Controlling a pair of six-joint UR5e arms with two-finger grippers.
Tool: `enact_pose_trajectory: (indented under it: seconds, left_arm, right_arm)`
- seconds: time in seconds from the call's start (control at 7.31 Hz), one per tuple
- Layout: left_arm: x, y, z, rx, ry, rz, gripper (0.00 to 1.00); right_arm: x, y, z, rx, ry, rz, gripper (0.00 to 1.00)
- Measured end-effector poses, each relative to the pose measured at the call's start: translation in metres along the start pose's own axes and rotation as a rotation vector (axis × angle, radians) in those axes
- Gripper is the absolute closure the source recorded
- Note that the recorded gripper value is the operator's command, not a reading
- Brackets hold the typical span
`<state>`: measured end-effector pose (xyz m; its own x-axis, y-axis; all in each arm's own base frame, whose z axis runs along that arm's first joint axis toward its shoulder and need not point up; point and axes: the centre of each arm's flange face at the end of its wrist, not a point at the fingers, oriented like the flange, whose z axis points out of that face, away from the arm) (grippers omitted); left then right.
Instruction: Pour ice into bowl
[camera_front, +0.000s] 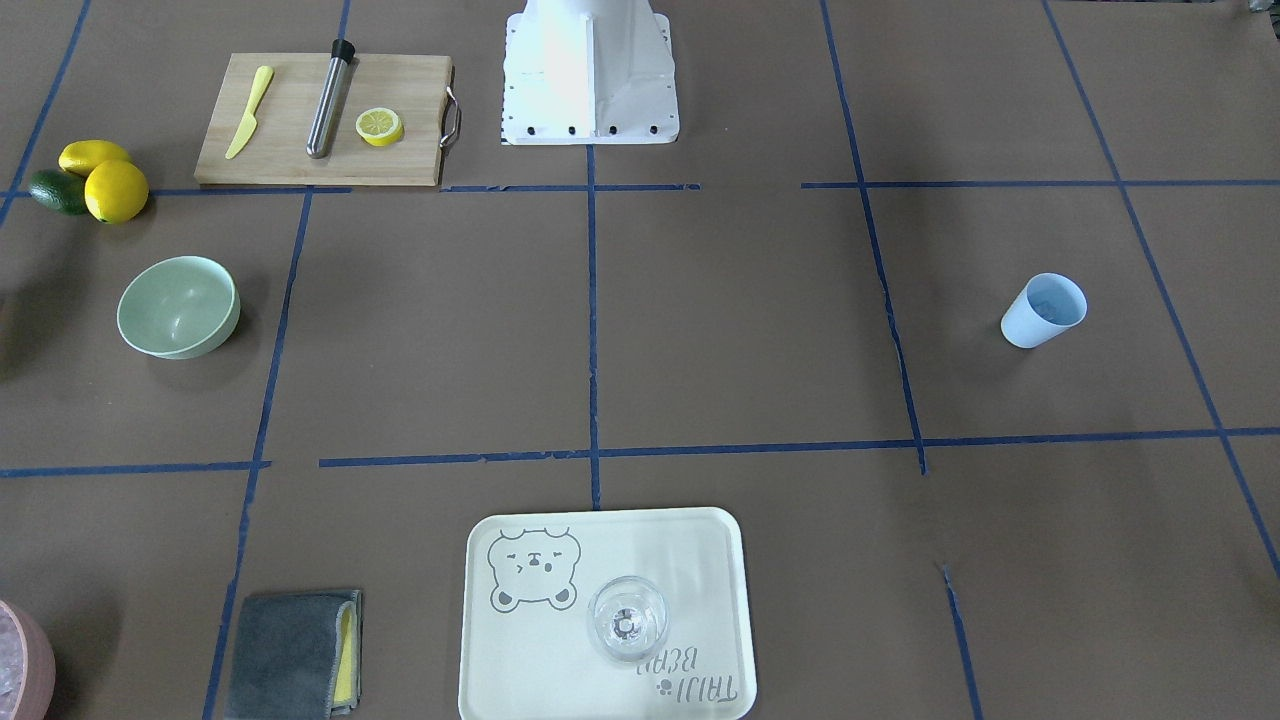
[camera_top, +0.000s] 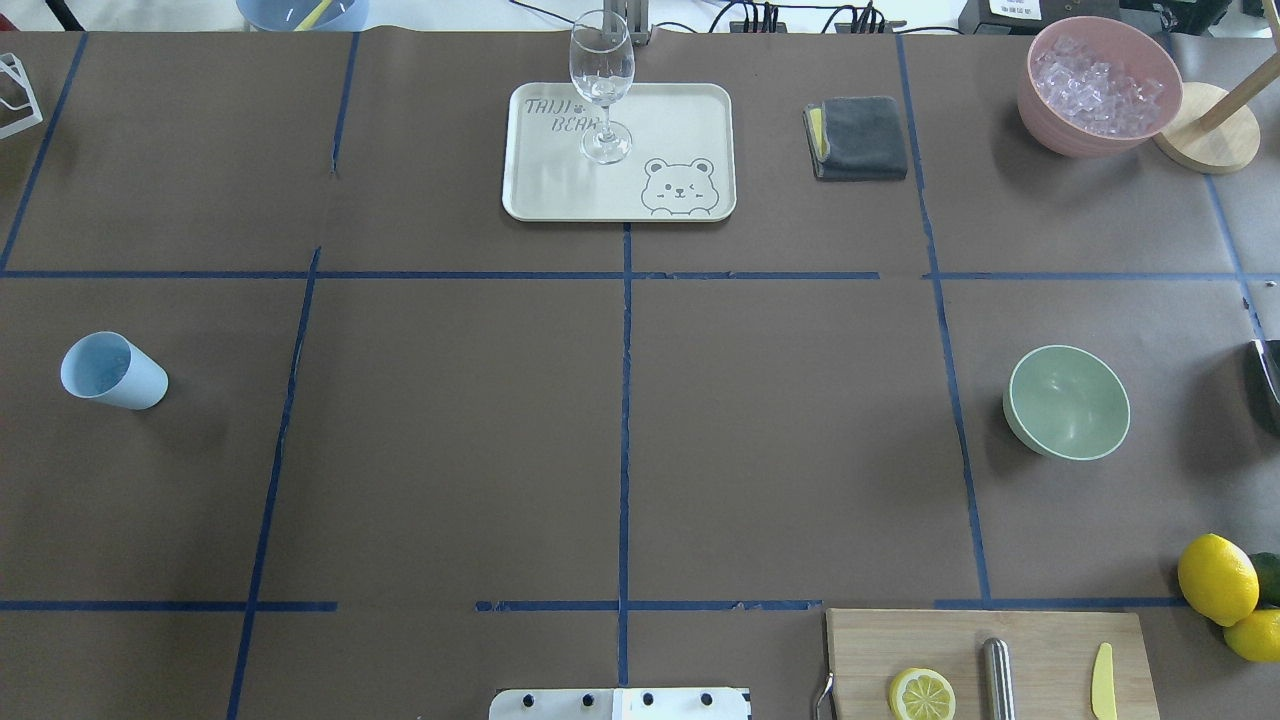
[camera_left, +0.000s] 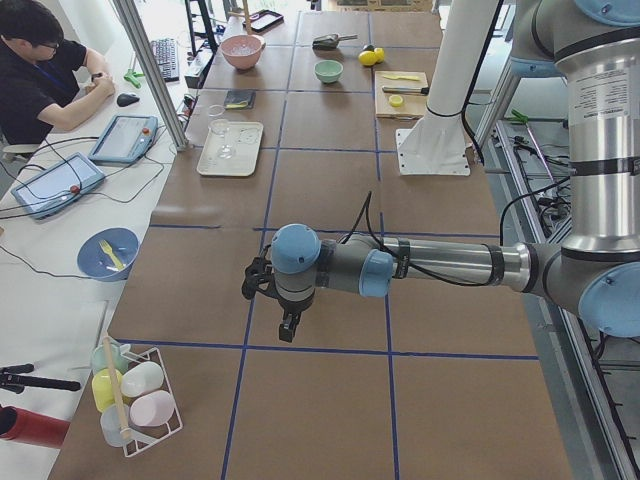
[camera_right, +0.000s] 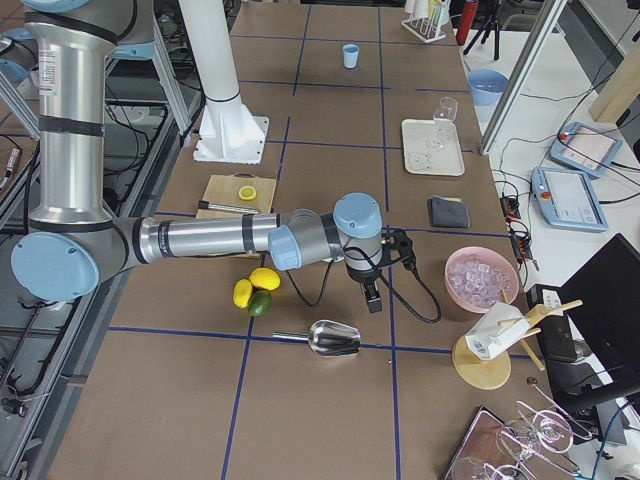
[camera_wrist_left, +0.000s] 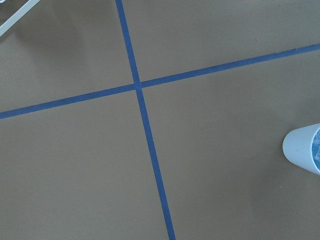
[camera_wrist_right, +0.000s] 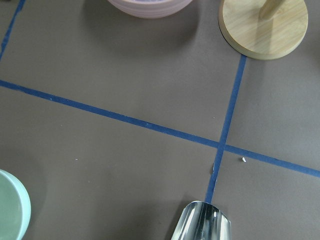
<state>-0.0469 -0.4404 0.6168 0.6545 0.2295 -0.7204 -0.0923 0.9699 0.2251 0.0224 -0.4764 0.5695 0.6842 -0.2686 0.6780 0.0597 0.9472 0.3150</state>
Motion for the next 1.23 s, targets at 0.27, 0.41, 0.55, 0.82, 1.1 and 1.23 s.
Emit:
enact_pose_trajectory:
  seconds: [0.27, 0.41, 0.55, 0.82, 1.1, 1.23]
  left_arm:
    - [0.000, 0.000, 0.000, 0.001, 0.000, 0.001, 0.00]
    - [0.000, 0.000, 0.000, 0.001, 0.000, 0.001, 0.00]
    - [0.000, 0.000, 0.000, 0.000, 0.000, 0.001, 0.00]
    - [0.000, 0.000, 0.000, 0.000, 0.000, 0.001, 0.00]
    - [0.000, 0.000, 0.000, 0.000, 0.000, 0.002, 0.00]
    - [0.000, 0.000, 0.000, 0.001, 0.000, 0.003, 0.00]
  right_arm:
    - [-0.058, -0.014, 0.018, 0.000, -0.068, -0.077, 0.00]
    - [-0.103, -0.021, 0.039, -0.005, -0.112, -0.095, 0.03]
    - [-0.143, -0.022, 0.062, -0.005, -0.139, -0.074, 0.03]
    - [-0.190, -0.010, 0.116, 0.022, -0.128, -0.023, 0.05]
    - [-0.181, 0.005, 0.158, 0.022, -0.101, -0.017, 0.13]
    - [-0.172, 0.011, 0.167, 0.016, -0.091, -0.021, 0.56]
